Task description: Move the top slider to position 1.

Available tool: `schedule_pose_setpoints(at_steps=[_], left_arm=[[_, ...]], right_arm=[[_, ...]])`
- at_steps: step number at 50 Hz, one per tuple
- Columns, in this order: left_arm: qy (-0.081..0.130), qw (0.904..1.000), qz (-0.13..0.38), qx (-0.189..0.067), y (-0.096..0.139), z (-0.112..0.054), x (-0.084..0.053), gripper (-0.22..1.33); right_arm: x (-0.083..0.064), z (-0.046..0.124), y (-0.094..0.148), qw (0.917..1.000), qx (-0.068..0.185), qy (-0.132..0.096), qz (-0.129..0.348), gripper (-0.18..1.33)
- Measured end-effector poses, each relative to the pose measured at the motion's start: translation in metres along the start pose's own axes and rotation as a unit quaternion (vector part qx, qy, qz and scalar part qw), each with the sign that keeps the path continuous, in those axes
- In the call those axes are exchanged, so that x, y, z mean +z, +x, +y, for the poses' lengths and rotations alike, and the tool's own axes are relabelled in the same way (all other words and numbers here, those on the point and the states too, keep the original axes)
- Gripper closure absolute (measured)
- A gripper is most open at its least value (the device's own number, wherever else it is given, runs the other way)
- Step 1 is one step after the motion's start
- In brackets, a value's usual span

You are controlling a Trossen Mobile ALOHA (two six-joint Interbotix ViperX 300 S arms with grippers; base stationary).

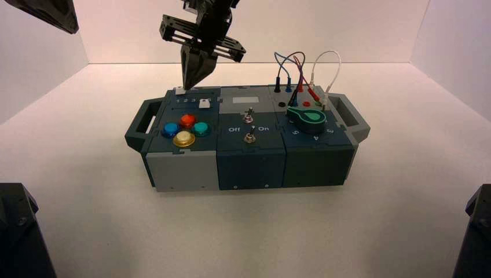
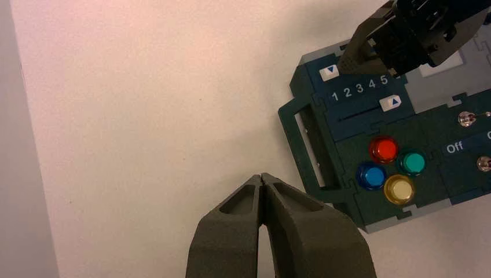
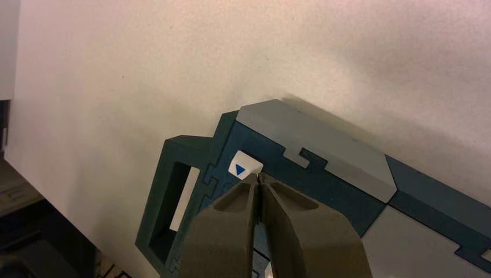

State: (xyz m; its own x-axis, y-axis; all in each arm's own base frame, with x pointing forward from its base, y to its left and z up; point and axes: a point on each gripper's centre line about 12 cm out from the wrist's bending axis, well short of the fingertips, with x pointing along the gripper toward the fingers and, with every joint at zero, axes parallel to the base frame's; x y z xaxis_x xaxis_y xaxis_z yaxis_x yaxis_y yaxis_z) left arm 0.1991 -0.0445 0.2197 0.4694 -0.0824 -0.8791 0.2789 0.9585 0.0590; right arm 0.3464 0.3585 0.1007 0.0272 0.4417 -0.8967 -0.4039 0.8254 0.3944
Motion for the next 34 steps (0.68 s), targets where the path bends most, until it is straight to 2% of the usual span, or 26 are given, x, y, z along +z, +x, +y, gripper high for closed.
schedule_pose_setpoints(at_steps=[8, 12, 20, 27, 34], left_arm=[[-0.001, 1.0, 0.0, -0.001, 0.0, 0.0, 0.0, 1.28], [0.001, 1.0, -0.001, 0.0, 0.0, 0.0, -0.001, 1.28], [0.0, 1.0, -0.007, 0.0, -0.001, 0.0, -0.004, 1.28], [0.0, 0.9999, -0.015, 0.0, 0.001, -0.001, -0.008, 1.28], [0.001, 0.9999, -0.015, 0.001, 0.001, -0.001, -0.009, 1.28]], right_arm=[[-0.003, -0.001, 0.001, 1.0, -0.005, -0.004, 0.005, 1.29], [-0.012, -0.006, 0.004, 0.9995, -0.019, -0.013, 0.021, 1.29], [-0.03, -0.012, -0.007, 0.9976, -0.043, -0.038, 0.039, 1.29], [-0.043, -0.014, -0.017, 0.9968, -0.048, -0.045, 0.045, 1.29], [-0.049, -0.015, -0.022, 0.9966, -0.05, -0.047, 0.045, 1.29]])
